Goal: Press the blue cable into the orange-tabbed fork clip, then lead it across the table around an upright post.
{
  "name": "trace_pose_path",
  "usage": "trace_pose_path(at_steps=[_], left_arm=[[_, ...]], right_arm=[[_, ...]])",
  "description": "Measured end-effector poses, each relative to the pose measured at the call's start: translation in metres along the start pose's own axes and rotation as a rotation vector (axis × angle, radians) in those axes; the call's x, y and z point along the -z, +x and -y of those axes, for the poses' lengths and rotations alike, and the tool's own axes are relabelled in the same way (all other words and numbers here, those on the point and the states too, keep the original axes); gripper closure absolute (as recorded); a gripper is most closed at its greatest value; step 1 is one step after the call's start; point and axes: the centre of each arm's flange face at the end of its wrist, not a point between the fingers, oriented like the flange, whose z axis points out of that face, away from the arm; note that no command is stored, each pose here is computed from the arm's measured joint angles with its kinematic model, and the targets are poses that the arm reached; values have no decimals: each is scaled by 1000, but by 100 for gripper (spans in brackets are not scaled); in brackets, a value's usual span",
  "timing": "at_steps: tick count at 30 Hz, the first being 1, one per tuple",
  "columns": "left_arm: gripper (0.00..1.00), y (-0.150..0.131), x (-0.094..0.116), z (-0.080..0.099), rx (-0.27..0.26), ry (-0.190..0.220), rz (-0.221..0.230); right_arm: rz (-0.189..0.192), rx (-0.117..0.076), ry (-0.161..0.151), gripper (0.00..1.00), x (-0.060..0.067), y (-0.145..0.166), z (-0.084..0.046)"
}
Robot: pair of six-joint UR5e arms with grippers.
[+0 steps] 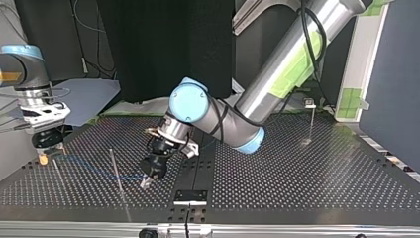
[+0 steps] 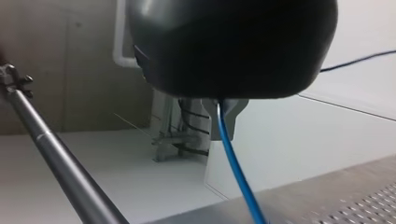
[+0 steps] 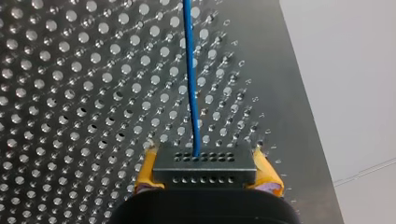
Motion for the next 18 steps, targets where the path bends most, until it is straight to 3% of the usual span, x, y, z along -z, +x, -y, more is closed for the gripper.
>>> trace_pose_path(at_steps=[5,18], left_arm=[[99,5,-3,-6,11,18,2],[99,39,-3,-44,18,-5,-33]], right_arm=[[-14,3,11,100,-4,-1,-2],[-4,1,12,100,-19,-19,-14]])
